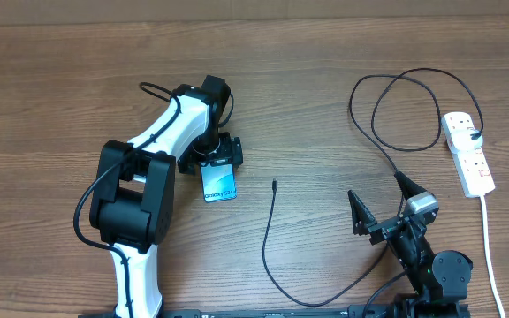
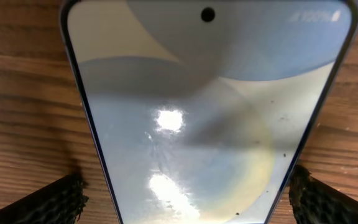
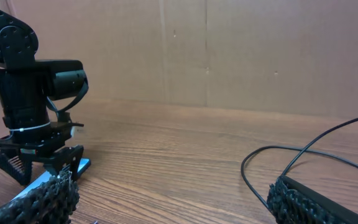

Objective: Plug charger to phone and switch on socket
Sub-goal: 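Hold the phone upright near the cable plug with the left gripper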

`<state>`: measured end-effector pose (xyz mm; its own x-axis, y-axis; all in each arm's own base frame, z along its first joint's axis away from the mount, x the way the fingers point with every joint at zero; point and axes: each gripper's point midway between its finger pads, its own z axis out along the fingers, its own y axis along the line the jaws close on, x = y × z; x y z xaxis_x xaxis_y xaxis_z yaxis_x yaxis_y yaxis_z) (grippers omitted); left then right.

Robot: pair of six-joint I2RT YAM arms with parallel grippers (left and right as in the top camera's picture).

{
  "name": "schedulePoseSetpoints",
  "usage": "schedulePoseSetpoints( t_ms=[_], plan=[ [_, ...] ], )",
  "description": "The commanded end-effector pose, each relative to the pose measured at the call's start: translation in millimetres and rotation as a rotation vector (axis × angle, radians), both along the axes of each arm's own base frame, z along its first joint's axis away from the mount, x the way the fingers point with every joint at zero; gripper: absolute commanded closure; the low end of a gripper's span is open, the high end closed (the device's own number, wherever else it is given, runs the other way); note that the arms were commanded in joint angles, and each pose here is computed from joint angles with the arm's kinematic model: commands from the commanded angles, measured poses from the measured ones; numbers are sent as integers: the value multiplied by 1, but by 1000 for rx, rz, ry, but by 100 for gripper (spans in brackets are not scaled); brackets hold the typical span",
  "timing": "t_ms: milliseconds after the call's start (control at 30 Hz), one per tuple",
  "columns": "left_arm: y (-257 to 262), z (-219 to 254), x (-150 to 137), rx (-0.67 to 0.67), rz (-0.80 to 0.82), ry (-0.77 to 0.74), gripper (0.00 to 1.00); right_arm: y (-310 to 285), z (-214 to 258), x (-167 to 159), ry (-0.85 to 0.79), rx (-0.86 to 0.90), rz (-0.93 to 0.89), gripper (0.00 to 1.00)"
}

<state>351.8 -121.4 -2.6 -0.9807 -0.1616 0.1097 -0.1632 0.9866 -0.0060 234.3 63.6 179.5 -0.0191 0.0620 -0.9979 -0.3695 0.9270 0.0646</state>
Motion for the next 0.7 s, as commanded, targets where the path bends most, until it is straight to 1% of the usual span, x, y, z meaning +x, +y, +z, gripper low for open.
schedulePoseSetpoints(
  t_ms=[0, 100, 167, 367, 533, 667],
  plan=[
    [9, -24, -2, 42, -1, 21, 0, -1, -3, 1, 2, 2, -8, 0],
    [6, -25, 0, 25, 12, 16, 0, -1, -3, 1, 2, 2, -8, 0],
    [4, -25, -1, 15, 14, 18, 4, -1, -3, 1, 1, 2, -8, 0],
    [-1, -25, -20, 5, 2, 87, 3, -1, -3, 1, 2, 2, -7, 0],
    [-5, -27, -21, 2, -3, 84, 5, -1, -3, 1, 1, 2, -8, 0],
    [-5, -26, -25, 0, -3, 98, 11, -1, -3, 1, 2, 2, -7, 0]
  ],
)
